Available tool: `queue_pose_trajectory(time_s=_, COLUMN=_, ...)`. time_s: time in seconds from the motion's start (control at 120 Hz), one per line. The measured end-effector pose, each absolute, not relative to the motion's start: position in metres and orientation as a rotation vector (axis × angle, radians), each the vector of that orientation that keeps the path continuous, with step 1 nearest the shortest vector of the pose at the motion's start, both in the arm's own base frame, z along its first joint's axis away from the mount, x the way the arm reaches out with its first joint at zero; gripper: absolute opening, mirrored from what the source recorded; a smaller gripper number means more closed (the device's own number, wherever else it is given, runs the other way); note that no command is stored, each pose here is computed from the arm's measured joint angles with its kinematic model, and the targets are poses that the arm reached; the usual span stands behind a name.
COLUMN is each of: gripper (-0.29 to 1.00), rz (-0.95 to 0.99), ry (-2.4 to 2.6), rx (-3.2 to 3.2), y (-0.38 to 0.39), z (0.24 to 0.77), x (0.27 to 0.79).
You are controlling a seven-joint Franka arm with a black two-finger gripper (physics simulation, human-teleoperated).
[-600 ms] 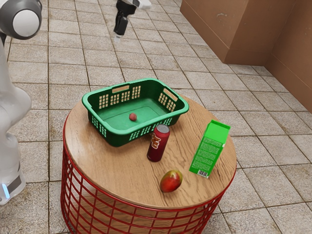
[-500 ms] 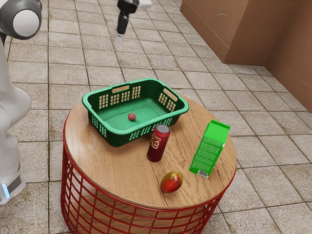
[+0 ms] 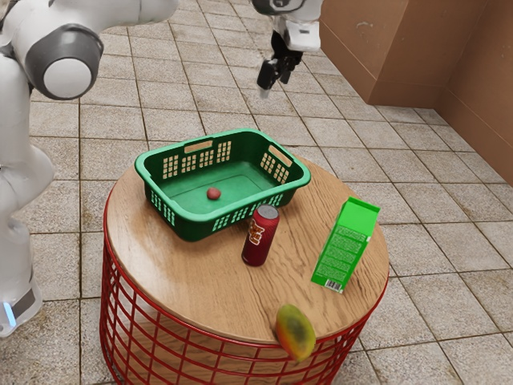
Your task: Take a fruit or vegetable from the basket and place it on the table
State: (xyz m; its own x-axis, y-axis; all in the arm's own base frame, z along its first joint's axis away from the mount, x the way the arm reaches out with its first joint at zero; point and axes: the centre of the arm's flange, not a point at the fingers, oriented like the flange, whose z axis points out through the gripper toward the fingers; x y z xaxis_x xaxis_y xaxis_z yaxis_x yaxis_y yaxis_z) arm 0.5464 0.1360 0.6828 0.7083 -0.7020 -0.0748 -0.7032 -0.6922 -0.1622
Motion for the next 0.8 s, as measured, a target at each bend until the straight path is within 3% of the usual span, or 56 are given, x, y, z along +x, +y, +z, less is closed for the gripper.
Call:
queue_pose_trajectory(time_s=0.092, gripper=0.70, rz=0.047, ry=1.203, rx=-2.755, y=0.124, z=0.635, x=0.574)
queue_pose_trajectory(time_s=0.325, gripper=0.70, rz=0.051, ry=1.264, rx=-2.861, y=0.163, z=0.541, x=0.576)
queue_pose_trajectory(time_s=0.525, gripper=0.69, rz=-0.008, ry=1.414, rx=-2.791, y=0.137, z=0.510, x=0.588)
queue_pose_trajectory(time_s=0.667, gripper=0.70, rz=-0.173, ry=1.648, rx=-2.737, y=0.116, z=0.538, x=0.543)
queue_pose_trajectory(time_s=0.8, gripper=0.70, rz=-0.009, ry=1.748, rx=-2.727, y=0.117, z=0.475, x=0.512)
